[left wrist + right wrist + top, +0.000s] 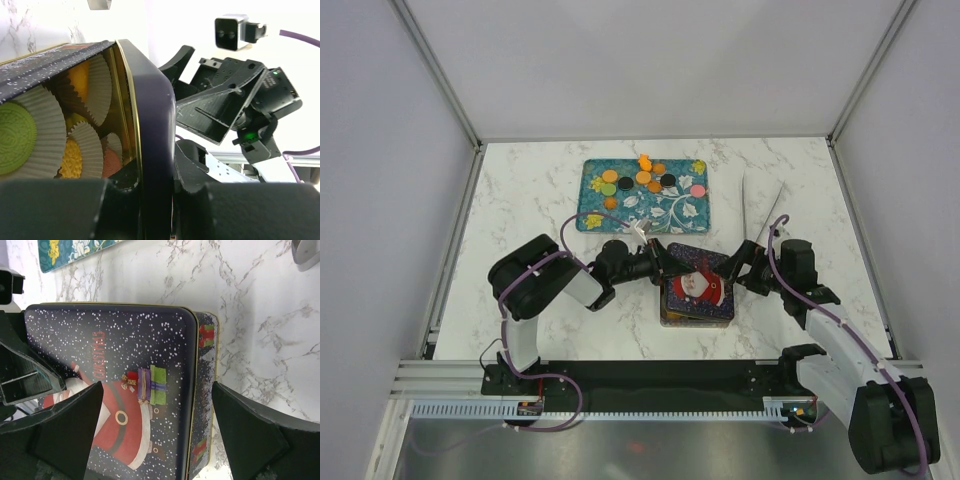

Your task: Pack the cookies

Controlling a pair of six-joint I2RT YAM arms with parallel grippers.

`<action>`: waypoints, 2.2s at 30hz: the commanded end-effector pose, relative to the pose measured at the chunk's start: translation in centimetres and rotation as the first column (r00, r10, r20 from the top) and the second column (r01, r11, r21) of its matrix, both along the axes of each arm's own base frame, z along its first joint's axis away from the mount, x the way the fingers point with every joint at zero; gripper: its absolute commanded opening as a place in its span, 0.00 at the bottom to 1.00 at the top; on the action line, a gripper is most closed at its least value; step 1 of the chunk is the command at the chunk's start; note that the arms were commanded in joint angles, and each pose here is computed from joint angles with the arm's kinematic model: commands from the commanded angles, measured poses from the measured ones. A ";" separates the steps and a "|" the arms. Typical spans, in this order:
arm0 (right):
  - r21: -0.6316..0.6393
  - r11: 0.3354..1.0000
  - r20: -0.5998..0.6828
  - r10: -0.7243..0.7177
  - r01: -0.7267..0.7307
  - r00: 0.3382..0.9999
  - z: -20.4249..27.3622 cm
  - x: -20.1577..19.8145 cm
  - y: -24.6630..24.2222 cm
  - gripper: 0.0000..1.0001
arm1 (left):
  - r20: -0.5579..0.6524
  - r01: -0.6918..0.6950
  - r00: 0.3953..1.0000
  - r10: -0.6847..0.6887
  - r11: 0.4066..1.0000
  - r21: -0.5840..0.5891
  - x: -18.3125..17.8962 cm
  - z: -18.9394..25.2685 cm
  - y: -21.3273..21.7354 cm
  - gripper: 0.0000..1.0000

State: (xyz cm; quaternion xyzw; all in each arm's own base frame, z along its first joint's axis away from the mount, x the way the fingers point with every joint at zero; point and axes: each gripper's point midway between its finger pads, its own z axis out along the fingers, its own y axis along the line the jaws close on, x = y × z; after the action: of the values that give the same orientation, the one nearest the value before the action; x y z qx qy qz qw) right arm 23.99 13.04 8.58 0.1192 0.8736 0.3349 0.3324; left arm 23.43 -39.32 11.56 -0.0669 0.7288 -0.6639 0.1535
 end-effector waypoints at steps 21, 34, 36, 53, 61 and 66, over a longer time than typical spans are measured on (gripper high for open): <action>0.113 0.992 0.034 0.055 -0.059 0.998 0.0 -0.2 1.0 0.83 | 0.016 -0.023 1.000 0.024 0.998 -0.063 0.9 0.8 0.3 0.42; 0.090 0.995 0.005 0.051 -0.051 0.999 -1.3 -0.1 0.5 0.69 | 0.019 -0.023 1.000 0.024 1.000 -0.014 0.7 0.4 1.7 0.46; 0.088 0.995 0.004 0.051 -0.051 0.999 -1.3 -0.1 0.5 0.68 | 0.022 -0.027 0.999 0.027 1.000 -0.001 0.8 0.4 1.8 0.46; 0.083 0.995 -0.007 0.051 -0.051 0.999 -1.7 -0.1 0.4 0.65 | 0.013 -0.042 0.999 0.042 0.998 0.043 1.1 -0.4 4.0 0.50; 0.082 0.995 -0.012 0.056 -0.055 0.998 -1.8 -0.1 0.4 0.65 | 0.009 -0.061 0.998 0.060 0.996 0.059 1.2 -0.8 5.5 0.50; 0.080 0.995 -0.012 0.054 -0.053 0.998 -1.8 -0.1 0.4 0.64 | 0.005 -0.066 0.998 0.066 0.996 0.064 1.4 -0.9 6.1 0.50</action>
State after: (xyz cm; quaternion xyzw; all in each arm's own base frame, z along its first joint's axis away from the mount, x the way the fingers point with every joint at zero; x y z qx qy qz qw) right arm 23.33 13.43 6.21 0.1264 0.8712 0.3731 0.2931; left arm 24.94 -33.58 9.37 -0.1187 0.7559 -0.6251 0.1543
